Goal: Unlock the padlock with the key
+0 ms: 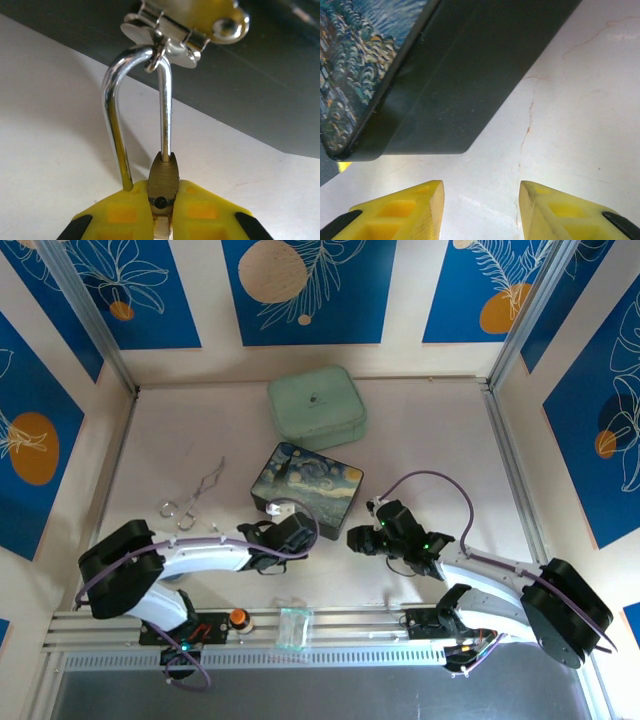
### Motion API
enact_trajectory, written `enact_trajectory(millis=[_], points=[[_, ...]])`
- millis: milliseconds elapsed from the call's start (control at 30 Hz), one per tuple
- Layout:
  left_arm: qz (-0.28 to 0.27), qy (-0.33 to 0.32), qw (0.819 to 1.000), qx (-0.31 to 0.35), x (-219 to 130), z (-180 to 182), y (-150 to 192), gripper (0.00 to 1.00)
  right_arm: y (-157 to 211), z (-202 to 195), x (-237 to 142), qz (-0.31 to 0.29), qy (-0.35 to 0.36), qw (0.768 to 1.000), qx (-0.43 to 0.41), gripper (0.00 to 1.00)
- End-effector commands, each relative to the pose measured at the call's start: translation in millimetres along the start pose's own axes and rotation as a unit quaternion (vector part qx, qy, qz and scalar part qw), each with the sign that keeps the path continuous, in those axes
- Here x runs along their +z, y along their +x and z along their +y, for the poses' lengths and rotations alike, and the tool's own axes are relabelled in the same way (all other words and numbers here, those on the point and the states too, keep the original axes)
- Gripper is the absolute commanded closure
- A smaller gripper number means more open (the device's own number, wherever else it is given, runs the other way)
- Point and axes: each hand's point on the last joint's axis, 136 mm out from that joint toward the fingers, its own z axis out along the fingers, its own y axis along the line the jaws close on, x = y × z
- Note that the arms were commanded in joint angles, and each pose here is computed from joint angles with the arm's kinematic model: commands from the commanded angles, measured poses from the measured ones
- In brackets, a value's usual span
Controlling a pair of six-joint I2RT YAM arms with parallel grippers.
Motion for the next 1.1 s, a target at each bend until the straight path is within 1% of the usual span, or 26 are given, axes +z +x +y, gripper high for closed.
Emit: enact_trajectory(millis=[0, 100, 300, 400, 533, 667, 733, 833, 967, 1067], points=[[0.018, -0.098, 0.994, 0.050, 1.0, 44.4, 11.3, 0.89, -2.9, -0.7, -3.4, -0.010, 0.005, 1.000, 0.011, 0.57], [0.016, -0.100, 0.993, 0.056, 2.0, 42.7, 9.6, 0.82, -2.4, -1.0, -2.7, -0.011, 0.004, 1.000, 0.012, 0.57], [0.006, -0.113, 0.991, 0.076, 4.0, 34.2, 7.2, 0.83, -1.3, -2.6, -0.7, -0.009, 0.007, 1.000, 0.009, 0.57], [-0.006, -0.134, 0.986, 0.096, -0.2, 30.5, 4.4, 0.80, 1.0, -4.7, 0.5, -0.004, 0.011, 1.000, 0.009, 0.57], [-0.006, -0.156, 0.982, 0.111, 0.2, 29.1, 7.2, 0.81, 2.0, -7.3, 0.2, -0.008, 0.014, 1.000, 0.014, 0.57], [-0.012, -0.160, 0.980, 0.120, -0.9, 24.1, 9.0, 0.80, 1.5, -11.5, -1.9, -0.014, 0.023, 0.999, 0.019, 0.57], [-0.023, -0.161, 0.978, 0.128, -3.7, 19.0, 6.2, 0.78, 1.2, -12.5, -2.9, -0.018, 0.024, 0.999, 0.020, 0.57], [-0.032, -0.173, 0.973, 0.150, -6.4, 10.9, 2.2, 0.70, 2.0, -14.3, -4.0, -0.023, 0.023, 0.999, 0.023, 0.57], [-0.044, -0.195, 0.963, 0.178, -11.8, 1.9, -1.4, 0.68, 4.7, -17.3, -4.7, -0.022, 0.026, 0.999, 0.025, 0.57], [-0.039, -0.186, 0.966, 0.178, -10.0, -3.8, 3.7, 0.68, 7.7, -20.7, -4.9, -0.021, 0.030, 0.999, 0.027, 0.57]])
